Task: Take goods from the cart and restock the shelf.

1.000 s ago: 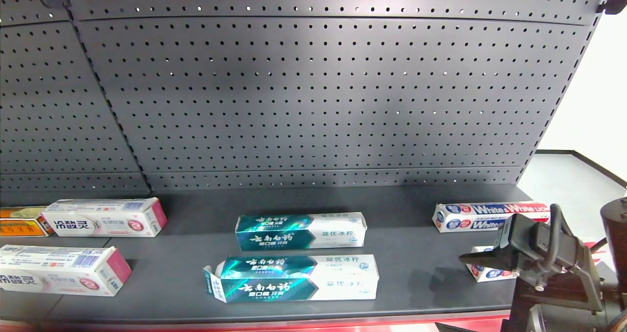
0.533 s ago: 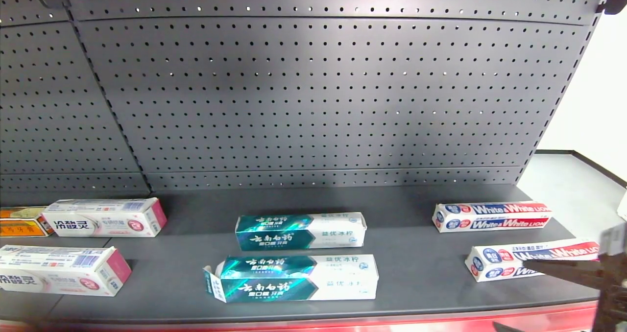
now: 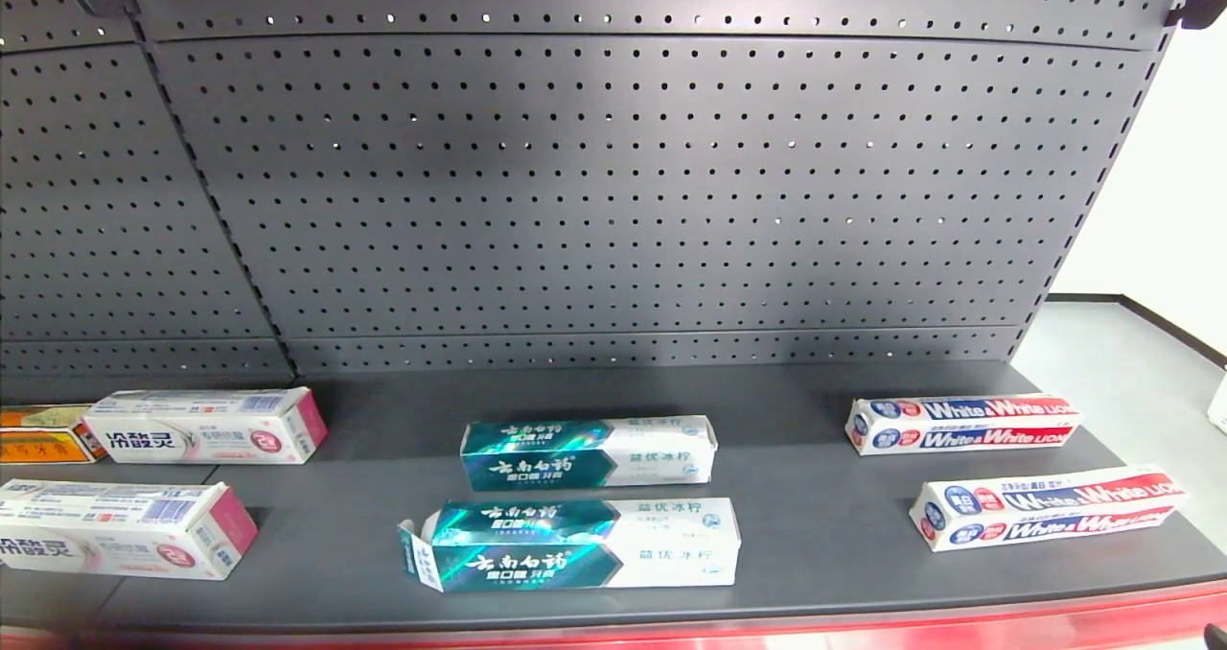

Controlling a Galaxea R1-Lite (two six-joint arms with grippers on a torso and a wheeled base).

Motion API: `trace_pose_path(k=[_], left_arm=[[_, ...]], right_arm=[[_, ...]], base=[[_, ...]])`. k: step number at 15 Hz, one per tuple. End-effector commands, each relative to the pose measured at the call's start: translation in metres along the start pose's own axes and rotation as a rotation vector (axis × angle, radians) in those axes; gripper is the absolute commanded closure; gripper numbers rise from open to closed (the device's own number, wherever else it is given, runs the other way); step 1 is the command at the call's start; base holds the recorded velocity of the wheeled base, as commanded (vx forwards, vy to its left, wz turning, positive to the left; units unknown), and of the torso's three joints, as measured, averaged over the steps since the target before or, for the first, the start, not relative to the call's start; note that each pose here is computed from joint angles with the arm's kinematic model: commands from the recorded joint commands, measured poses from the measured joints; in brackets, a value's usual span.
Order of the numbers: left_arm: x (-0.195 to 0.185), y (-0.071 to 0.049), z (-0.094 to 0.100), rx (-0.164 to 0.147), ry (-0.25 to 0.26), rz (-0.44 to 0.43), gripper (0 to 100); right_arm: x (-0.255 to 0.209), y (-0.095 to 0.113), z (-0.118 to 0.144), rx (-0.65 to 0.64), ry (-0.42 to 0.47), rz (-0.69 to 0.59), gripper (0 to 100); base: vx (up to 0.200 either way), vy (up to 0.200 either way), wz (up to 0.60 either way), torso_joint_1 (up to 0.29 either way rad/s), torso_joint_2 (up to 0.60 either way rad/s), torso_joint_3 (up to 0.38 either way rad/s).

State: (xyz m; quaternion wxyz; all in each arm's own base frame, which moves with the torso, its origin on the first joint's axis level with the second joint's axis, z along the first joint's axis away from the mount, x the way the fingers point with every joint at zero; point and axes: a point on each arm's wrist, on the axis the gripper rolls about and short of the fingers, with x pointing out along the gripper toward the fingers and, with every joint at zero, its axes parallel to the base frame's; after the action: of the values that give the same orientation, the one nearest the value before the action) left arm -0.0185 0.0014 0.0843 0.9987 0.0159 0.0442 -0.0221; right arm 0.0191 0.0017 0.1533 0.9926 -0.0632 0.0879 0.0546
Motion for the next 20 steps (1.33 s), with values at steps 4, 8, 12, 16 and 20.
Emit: trace_pose_path(k=[4, 8, 12, 16, 20], left_arm=[[0.000, 0.000, 0.000, 0.002, 0.001, -0.005, 0], [0.000, 0.000, 0.000, 0.008, 0.001, -0.006, 0], [0.000, 0.000, 0.000, 0.010, 0.001, -0.011, 0], [0.000, 0.000, 0.000, 0.010, 0.001, -0.015, 0], [0.000, 0.000, 0.000, 0.005, 0.001, -0.020, 0]], right_arm=[[-0.032, 0.007, -0.060, 0.122, -0.192, -0.146, 0], [-0.030, 0.012, -0.077, 0.127, -0.196, -0.095, 0], [-0.029, 0.012, -0.077, 0.136, -0.201, -0.097, 0], [-0.029, 0.012, -0.077, 0.127, -0.200, -0.092, 0], [-0.029, 0.012, -0.077, 0.126, -0.201, -0.089, 0]], base=[[0.000, 0.000, 0.00, 0.000, 0.00, 0.000], [0.000, 0.000, 0.00, 0.000, 0.00, 0.000], [0.000, 0.000, 0.00, 0.000, 0.00, 0.000], [-0.050, 0.000, 0.00, -0.002, 0.00, 0.001], [0.000, 0.000, 0.00, 0.000, 0.00, 0.000]])
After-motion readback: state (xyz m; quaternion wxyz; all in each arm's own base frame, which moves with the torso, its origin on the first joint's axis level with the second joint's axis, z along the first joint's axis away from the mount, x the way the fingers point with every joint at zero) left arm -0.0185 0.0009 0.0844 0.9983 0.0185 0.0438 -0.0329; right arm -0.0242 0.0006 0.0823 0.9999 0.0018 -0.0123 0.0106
